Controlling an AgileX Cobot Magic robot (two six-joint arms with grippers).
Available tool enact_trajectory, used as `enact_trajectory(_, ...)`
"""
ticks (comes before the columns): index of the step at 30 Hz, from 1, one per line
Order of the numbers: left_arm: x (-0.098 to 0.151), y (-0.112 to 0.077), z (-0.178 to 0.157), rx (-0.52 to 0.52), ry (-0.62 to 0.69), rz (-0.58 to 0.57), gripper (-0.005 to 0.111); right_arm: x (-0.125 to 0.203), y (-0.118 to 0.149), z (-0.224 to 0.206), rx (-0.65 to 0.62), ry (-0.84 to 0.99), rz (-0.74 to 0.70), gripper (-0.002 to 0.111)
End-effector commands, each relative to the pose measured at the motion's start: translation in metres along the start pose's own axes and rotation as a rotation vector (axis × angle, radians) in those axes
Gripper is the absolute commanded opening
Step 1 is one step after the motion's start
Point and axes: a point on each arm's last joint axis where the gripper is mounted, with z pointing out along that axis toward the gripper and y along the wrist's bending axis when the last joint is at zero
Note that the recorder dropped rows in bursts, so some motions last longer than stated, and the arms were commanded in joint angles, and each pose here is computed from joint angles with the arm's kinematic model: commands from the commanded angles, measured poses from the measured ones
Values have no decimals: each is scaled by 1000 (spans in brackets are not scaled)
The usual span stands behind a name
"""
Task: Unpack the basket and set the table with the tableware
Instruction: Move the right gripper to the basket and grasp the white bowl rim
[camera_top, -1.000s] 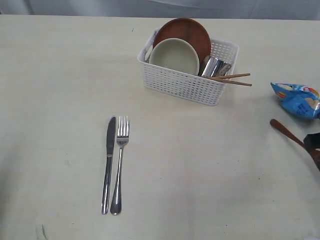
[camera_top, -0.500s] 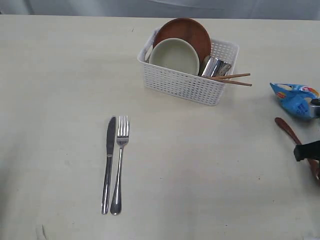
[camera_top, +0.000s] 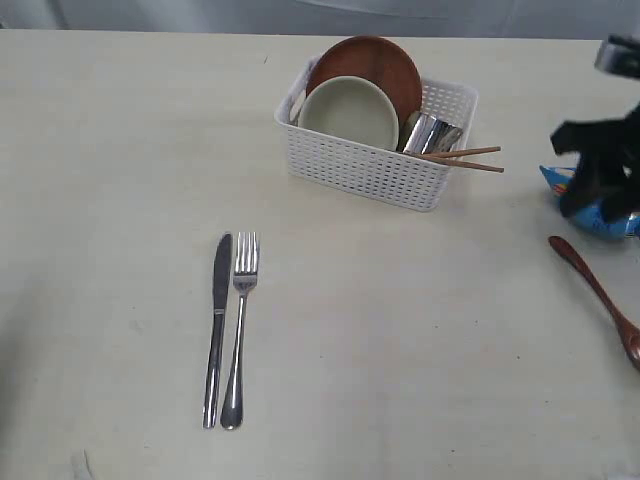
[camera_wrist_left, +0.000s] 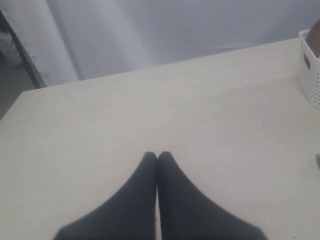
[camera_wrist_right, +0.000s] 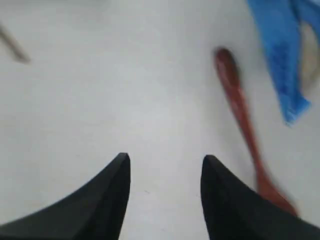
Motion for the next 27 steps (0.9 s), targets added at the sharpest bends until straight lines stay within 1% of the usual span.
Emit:
enact_trajectory(1,0,0,0,6,-12,-2,0,-24,36,-35,-221,-147,-120,44)
enact_trajectory(2,0,0,0,6,-12,-2,0,-30,45,-41,-230,-189,-146,44)
enact_trajectory(3,0,0,0,6,-12,-2,0,-39,64,-49,-220,-265,-211,44)
enact_trajectory(4,0,0,0,6,-12,-2,0,-42,76,-51,-211,-304,-250,44)
enact_trajectory(6,0,0,0,6,-12,-2,0,-51,110,-45,-189,-386,-345,44)
enact_trajectory(7,0,0,0,6,-12,-2,0,-60,128,-35,-169,-404,-365,44)
enact_trajectory(10,0,0,0,6,-12,-2,0,-82,149,-8,-125,-362,-422,44)
enact_trajectory(11,0,0,0,6,-12,-2,0,-93,156,7,-91,-337,-442,44)
enact_trajectory(12,0,0,0,6,-12,-2,0,-101,158,18,-56,-325,-457,44)
enact_trajectory(16,0,0,0,6,-12,-2,0,-120,161,38,15,-316,-503,44)
enact_trajectory(19,0,0,0,6,-12,-2,0,-135,163,57,24,-305,-506,44)
enact_trajectory(24,0,0,0,6,-12,-2,0,-140,161,78,32,-277,-505,44)
enact_trajectory(27,0,0,0,6,-12,-2,0,-141,161,81,33,-272,-504,42)
